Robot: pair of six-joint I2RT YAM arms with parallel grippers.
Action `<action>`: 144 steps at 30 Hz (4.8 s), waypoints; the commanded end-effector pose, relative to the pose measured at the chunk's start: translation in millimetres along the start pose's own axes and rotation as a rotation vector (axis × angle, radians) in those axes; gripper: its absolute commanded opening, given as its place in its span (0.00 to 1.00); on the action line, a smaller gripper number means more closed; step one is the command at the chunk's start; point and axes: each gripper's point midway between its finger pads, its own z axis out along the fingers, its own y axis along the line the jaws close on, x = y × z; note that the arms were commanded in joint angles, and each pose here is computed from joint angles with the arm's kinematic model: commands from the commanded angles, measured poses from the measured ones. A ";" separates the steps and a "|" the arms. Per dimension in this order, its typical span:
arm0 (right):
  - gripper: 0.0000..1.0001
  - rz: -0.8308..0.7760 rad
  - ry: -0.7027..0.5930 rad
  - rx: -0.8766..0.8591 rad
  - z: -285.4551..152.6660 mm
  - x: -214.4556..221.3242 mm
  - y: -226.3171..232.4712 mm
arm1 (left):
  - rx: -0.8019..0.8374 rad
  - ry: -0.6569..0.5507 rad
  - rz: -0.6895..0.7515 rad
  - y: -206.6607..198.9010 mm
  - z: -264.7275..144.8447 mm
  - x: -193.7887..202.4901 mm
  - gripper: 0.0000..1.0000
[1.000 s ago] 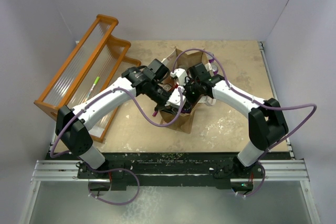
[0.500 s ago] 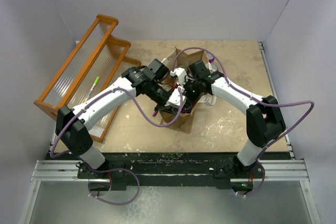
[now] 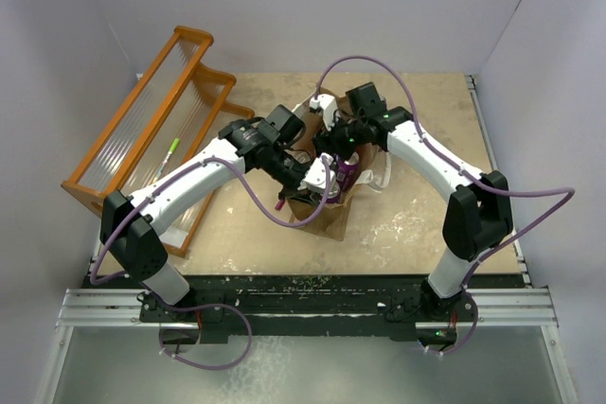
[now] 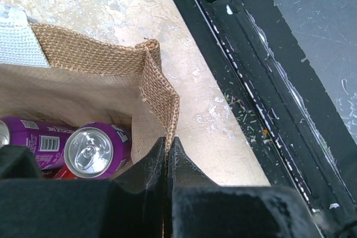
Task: Place the beverage into the canvas bag
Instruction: Place the drink in the canvas bag, then pick up the drink from the center of the board.
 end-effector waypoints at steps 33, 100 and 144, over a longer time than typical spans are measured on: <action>0.40 -0.072 -0.098 0.157 41.7 -18.8 -36.1 | -0.007 0.018 0.020 8.1 -9.4 -9.4 0.03; 0.43 -0.022 -0.347 0.283 -157.5 -114.4 -55.5 | -0.076 0.003 0.086 19.6 -32.4 -45.0 0.19; 0.91 0.248 0.102 0.406 -57.4 50.2 -236.0 | -0.881 -0.094 -0.366 147.6 -193.6 -44.3 0.96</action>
